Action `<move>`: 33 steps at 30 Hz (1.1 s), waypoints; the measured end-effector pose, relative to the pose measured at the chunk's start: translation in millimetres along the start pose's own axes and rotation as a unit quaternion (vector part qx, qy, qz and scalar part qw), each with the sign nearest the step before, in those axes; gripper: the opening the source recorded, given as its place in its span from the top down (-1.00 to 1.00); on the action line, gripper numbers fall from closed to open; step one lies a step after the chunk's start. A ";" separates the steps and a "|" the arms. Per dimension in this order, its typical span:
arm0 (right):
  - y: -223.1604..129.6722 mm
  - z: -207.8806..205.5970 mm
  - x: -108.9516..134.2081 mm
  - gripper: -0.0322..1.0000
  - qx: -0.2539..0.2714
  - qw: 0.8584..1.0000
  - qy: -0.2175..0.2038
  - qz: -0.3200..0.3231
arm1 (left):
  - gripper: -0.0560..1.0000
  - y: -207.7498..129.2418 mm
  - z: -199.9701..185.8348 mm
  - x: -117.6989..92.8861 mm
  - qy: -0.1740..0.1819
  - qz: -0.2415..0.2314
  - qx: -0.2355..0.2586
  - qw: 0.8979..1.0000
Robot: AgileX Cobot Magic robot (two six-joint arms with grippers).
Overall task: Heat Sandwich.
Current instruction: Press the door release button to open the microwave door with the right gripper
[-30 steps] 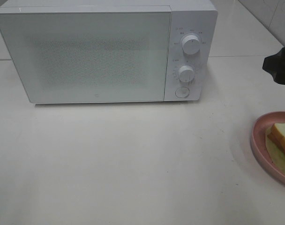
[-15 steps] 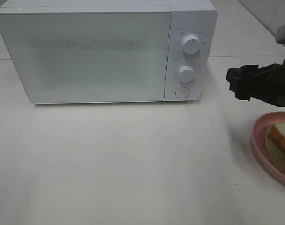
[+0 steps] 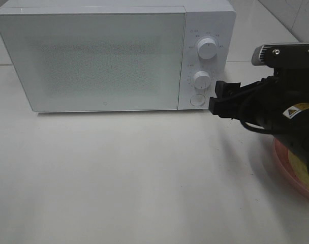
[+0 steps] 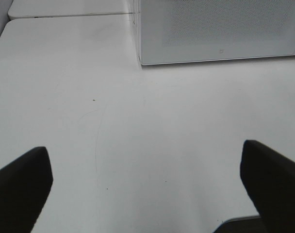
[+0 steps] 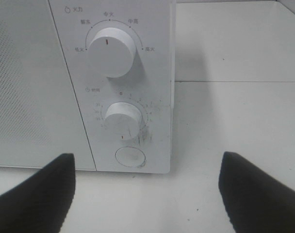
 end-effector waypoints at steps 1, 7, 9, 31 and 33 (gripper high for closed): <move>-5.7 -1.1 4.2 -0.58 -0.003 1.000 -0.010 0.002 | -0.95 0.0 0.0 0.0 0.000 0.000 0.000 1.000; -17.9 -4.8 12.9 -0.56 -0.012 0.999 -0.030 -0.005 | -0.95 0.0 0.0 0.0 0.000 0.000 0.000 1.000; -25.0 -6.3 17.3 -0.55 -0.009 0.999 -0.033 -0.013 | -0.95 0.0 0.0 0.0 0.000 0.000 0.000 1.000; -36.8 -12.7 24.8 -0.54 0.008 0.998 -0.039 0.051 | -0.95 0.0 0.0 0.0 0.000 0.000 0.000 1.000; -37.1 -12.7 24.8 -0.54 0.008 0.996 -0.039 0.081 | -0.95 0.0 0.0 0.0 0.000 0.000 0.000 1.000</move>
Point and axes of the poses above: a point on each arm's last joint axis where the gripper is mounted, z pointing out along that axis toward the gripper, x along the wrist's bending axis when the last joint is at zero, y = z × x, the point moved 1 cm from there along z, pointing out along that axis toward the gripper, and after that the axes turned 9 degrees about z, right-handed, at the moved point
